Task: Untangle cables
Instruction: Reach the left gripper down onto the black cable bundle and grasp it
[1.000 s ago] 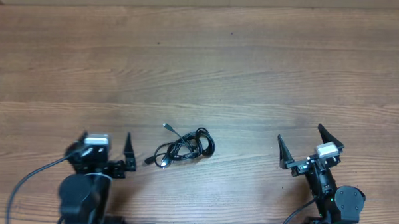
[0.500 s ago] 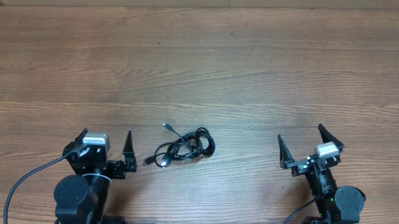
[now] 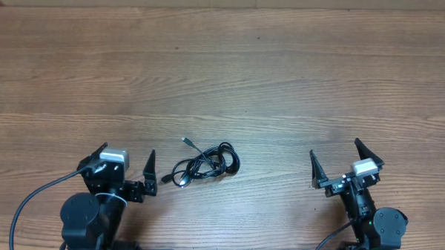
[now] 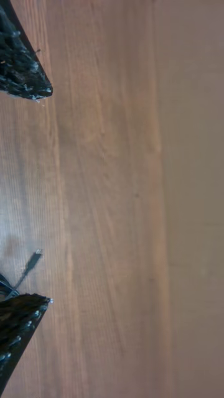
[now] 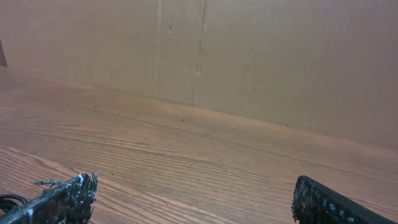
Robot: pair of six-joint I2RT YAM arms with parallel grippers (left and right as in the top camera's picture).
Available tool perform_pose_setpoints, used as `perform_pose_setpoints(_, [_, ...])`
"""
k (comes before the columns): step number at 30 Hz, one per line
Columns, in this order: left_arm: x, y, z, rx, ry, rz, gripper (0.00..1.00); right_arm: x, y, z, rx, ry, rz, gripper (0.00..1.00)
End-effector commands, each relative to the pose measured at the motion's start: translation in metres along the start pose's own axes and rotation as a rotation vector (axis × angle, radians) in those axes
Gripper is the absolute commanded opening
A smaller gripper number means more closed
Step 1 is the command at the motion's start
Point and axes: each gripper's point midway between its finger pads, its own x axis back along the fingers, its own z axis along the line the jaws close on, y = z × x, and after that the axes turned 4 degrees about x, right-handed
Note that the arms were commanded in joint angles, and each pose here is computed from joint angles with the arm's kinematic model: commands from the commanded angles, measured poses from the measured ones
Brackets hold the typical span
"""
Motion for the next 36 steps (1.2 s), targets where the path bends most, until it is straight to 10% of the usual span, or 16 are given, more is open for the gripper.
perform_pose_setpoints(1, [0.003, 0.013, -0.009, -0.06, -0.048, 0.012, 1.0, 0.0, -0.002, 0.0, 0.005, -0.002, -0.003, 1.0])
perform_pose_setpoints(18, [-0.01, 0.013, -0.066, -0.239, -0.429, 0.294, 1.0, 0.0, -0.002, 0.0, 0.005, -0.002, -0.003, 1.0])
perform_pose_setpoints(36, [-0.056, -0.063, -0.13, -0.559, -0.535, 0.757, 1.0, 0.0, -0.002, 0.0, 0.004, -0.002, -0.003, 1.0])
